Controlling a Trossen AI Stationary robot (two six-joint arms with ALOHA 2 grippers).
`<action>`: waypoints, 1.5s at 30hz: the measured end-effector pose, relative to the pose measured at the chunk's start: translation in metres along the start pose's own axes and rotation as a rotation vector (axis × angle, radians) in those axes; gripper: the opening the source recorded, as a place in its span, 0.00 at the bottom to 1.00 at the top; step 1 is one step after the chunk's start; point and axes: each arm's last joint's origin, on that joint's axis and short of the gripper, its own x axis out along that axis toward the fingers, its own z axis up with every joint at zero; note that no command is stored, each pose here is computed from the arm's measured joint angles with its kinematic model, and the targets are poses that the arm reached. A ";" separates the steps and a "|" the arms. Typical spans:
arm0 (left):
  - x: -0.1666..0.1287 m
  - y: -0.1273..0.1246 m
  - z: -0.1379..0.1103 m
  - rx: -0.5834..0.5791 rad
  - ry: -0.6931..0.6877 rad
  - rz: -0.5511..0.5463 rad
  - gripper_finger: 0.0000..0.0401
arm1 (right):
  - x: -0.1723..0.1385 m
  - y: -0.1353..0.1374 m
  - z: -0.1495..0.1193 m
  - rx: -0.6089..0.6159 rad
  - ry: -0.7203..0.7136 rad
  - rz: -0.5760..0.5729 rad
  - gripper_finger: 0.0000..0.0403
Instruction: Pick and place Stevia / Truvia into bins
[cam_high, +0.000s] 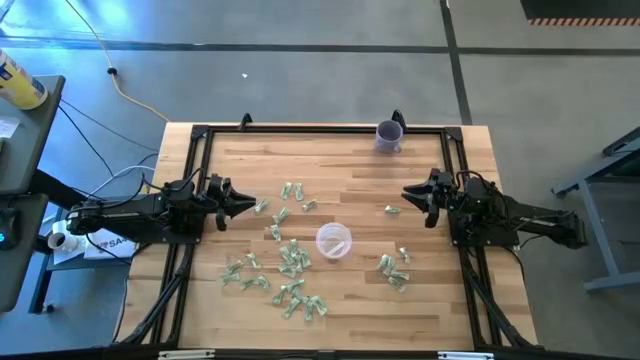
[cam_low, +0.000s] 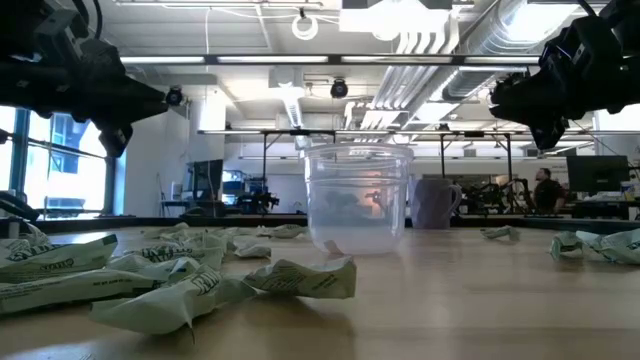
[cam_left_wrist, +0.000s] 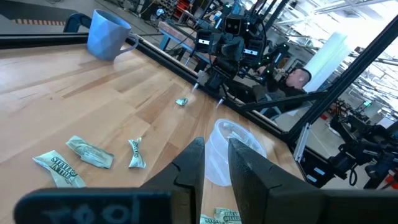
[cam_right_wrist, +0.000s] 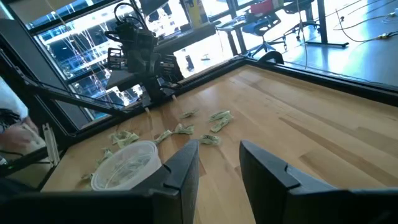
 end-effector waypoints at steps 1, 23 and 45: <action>0.000 0.000 0.000 0.000 0.000 0.000 0.26 | 0.000 0.000 0.000 0.000 0.000 0.000 0.27; 0.000 0.000 0.000 0.000 0.000 0.000 0.26 | 0.000 0.000 0.000 0.000 0.000 0.000 0.27; 0.000 0.003 0.005 -0.318 -0.137 0.128 0.26 | 0.000 0.000 0.000 0.000 0.000 0.000 0.27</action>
